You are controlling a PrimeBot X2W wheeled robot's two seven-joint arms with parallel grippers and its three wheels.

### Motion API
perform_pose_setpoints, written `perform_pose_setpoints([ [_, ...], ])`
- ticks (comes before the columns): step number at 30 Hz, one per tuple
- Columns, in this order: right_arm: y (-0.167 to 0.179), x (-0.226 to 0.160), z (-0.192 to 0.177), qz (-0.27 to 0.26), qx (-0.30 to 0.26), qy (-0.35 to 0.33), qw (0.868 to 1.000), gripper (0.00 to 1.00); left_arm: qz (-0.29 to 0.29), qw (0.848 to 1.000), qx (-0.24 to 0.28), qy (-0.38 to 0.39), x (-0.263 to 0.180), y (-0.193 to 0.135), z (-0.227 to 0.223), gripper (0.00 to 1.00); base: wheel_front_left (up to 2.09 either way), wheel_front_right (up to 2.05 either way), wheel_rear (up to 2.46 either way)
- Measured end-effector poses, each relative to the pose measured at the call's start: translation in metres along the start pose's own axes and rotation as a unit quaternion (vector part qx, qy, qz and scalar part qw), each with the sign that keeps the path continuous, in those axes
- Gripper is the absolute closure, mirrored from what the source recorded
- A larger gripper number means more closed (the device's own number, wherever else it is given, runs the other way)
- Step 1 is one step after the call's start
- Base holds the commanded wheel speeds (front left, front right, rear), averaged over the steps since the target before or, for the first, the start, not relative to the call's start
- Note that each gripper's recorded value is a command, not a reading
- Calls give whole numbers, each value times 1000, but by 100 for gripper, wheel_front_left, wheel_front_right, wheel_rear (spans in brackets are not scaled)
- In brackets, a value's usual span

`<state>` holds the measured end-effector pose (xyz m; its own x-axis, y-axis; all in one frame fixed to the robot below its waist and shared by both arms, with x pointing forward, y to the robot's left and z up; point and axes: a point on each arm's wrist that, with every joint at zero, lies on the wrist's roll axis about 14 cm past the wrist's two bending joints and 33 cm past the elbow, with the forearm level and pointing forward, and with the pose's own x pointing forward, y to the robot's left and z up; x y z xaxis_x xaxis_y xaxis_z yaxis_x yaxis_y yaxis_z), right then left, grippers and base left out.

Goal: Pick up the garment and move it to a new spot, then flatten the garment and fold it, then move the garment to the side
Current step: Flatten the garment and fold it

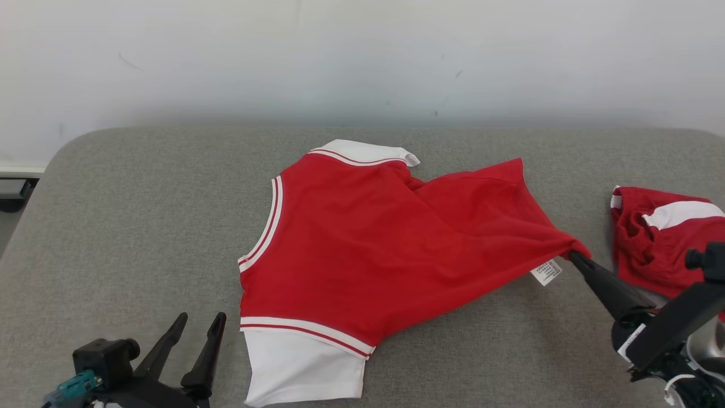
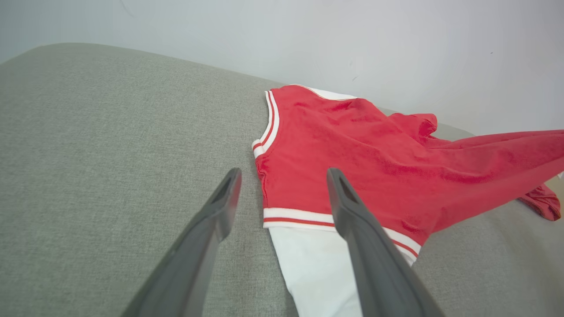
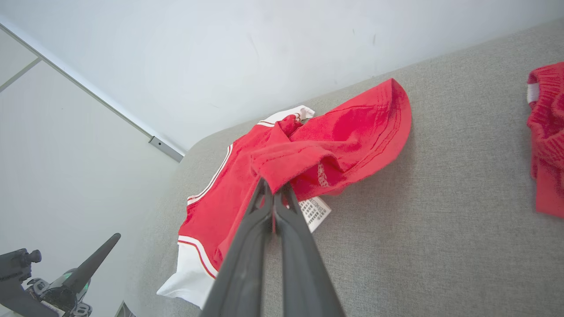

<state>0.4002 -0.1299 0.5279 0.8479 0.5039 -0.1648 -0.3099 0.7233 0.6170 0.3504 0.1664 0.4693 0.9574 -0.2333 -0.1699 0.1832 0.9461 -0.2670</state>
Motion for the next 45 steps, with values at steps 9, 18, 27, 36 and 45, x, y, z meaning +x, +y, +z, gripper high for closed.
perform_pose_setpoints([
  [9, -23, -11, 0, -39, -3, 19, 999, 100, 14, 1000, 1, -20, -5, 7, 11, 0, 0, 0, 0],
  [18, -52, -23, -47, -97, 8, 99, 990, 95, 21, 999, -1, -30, -8, 10, 15, 0, 0, 0, 0],
  [27, -51, -30, -52, -100, -3, 110, 989, 0, 22, 999, -6, -32, -7, 11, 16, 0, 0, 0, 0],
  [36, -73, -47, -64, -147, -44, 139, 978, 0, 18, 999, -4, -32, -1, 8, 15, 0, 0, 0, 0],
  [45, -90, -63, -76, -185, -141, 186, 955, 0, 17, 999, -2, -33, 1, 7, 15, 0, 0, 0, 0],
])
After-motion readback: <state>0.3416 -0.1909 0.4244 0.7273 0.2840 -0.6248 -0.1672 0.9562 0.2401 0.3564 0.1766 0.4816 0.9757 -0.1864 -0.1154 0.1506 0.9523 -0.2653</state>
